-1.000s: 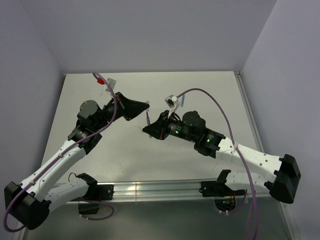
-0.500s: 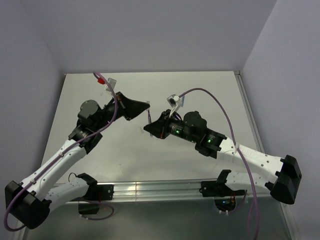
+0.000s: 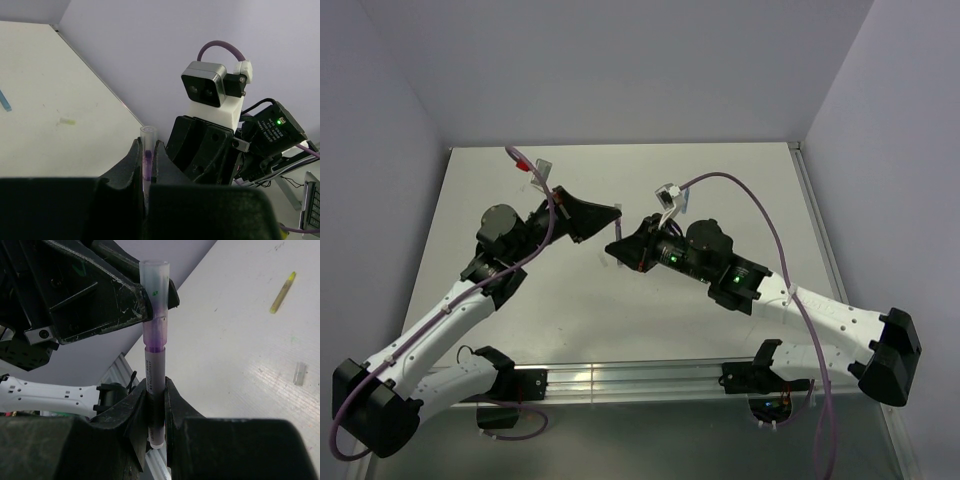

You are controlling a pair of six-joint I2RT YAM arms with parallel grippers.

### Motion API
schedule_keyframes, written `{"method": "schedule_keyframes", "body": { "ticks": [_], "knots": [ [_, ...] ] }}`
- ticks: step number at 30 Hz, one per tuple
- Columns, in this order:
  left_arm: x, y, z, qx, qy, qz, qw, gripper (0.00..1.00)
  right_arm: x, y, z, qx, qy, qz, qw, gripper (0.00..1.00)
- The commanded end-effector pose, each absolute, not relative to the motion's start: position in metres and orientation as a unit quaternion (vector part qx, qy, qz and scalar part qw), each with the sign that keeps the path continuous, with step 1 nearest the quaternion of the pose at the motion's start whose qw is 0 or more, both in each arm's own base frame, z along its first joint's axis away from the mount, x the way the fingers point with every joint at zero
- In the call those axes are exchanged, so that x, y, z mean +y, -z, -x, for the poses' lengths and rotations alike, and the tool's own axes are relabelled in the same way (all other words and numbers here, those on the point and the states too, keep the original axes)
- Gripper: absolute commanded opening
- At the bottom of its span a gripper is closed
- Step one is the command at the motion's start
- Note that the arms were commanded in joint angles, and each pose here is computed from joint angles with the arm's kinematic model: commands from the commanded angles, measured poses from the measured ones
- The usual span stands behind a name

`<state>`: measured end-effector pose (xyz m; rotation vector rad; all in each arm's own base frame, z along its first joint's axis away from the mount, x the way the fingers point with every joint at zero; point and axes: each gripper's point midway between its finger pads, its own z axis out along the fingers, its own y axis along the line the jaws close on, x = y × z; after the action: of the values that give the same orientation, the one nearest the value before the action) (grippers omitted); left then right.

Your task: Insert the pens into the pen caps

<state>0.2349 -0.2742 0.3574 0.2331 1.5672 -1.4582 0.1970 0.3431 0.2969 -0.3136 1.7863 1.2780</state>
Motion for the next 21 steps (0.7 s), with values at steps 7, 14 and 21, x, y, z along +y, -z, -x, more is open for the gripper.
{"method": "schedule_keyframes", "body": {
  "ticks": [7, 14, 21],
  "knots": [
    [-0.271, -0.37, -0.222, 0.613, 0.616, -0.088, 0.487, 0.0, 0.344, -0.357, -0.21, 0.654, -0.561, 0.084, 0.5, 0.0],
    [-0.268, -0.376, -0.217, 0.61, 0.603, -0.087, 0.507, 0.0, 0.345, -0.361, -0.213, 0.644, -0.567, 0.073, 0.508, 0.0],
    [-0.274, -0.374, -0.212, 0.622, 0.589, -0.097, 0.507, 0.0, 0.343, -0.364, -0.213, 0.638, -0.568, 0.074, 0.515, 0.0]
  ]
}}
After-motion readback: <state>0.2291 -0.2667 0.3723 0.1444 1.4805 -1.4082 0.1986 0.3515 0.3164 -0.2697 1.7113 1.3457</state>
